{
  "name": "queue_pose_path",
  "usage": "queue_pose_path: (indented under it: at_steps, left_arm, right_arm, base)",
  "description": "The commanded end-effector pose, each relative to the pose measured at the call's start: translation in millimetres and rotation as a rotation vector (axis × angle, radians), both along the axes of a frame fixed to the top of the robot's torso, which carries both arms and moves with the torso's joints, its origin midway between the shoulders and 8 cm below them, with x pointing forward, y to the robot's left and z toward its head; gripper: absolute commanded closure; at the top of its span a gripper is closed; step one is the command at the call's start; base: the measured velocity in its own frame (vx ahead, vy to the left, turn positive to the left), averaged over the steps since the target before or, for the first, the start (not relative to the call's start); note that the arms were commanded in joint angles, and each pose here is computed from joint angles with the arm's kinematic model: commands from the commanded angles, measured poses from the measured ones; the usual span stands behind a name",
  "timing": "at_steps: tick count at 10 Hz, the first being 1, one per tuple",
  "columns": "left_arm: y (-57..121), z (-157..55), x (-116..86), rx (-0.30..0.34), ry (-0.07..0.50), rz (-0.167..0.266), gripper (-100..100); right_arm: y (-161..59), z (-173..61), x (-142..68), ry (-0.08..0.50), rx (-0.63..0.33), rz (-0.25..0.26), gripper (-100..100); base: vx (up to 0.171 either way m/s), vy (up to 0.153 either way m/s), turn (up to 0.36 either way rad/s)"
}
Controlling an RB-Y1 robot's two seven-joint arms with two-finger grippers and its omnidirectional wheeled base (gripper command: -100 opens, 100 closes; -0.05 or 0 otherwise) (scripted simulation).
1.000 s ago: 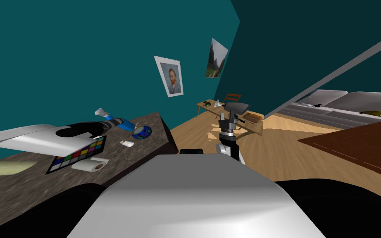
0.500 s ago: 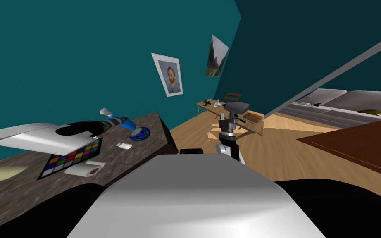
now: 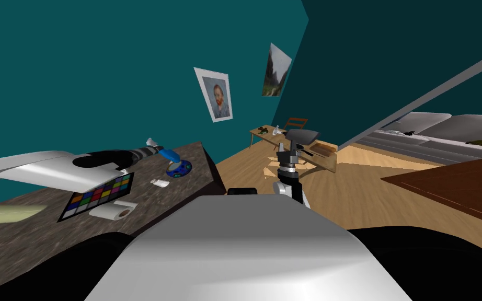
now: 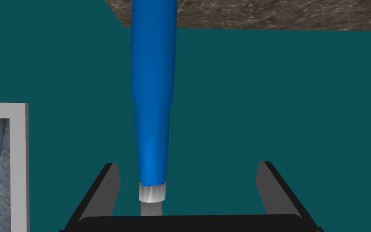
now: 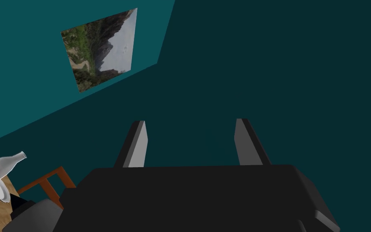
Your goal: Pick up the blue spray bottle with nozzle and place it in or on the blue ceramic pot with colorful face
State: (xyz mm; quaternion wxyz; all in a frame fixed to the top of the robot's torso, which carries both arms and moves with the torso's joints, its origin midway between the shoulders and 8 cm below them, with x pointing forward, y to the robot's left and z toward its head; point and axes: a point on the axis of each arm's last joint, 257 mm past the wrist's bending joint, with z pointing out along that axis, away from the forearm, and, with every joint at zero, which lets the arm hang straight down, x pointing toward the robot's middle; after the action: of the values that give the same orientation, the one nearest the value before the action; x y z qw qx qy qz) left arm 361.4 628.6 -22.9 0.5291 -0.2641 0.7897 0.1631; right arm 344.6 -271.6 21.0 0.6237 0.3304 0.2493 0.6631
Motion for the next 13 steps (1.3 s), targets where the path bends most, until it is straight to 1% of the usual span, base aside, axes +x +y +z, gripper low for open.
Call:
queue_pose_path:
  at_steps: [1,4,8,9,10,13]
  left_arm:
    - [-7.2,8,4,0.000,0.000,-0.008,-100]
    - [-28.7,22,17,-0.002,0.001,-0.029,-100]
    - [-60.4,38,32,-0.006,0.010,-0.063,-100]
    - [-57.1,36,30,-0.004,0.008,-0.061,-100]
    - [-57.7,36,30,-0.004,0.009,-0.059,0]
    - [-57.6,36,30,-0.004,0.009,-0.059,0]
  right_arm:
    - [0,0,0,0.000,0.000,0.000,0]
    - [0,0,0,0.000,0.000,0.000,0]
    - [0,0,0,0.000,0.000,0.000,0]
    - [0,0,0,0.000,0.000,0.000,0]
    - [0,0,0,0.000,0.000,0.000,0]
    - [0,0,0,0.000,0.000,0.000,0]
  base:
    - [0.008,0.046,0.038]
    - [0.004,0.043,0.071]
    - [0.009,-0.010,0.029]
    - [0.005,-0.005,0.005]
    - [0.000,0.000,0.000]
    - [0.000,0.000,0.000]
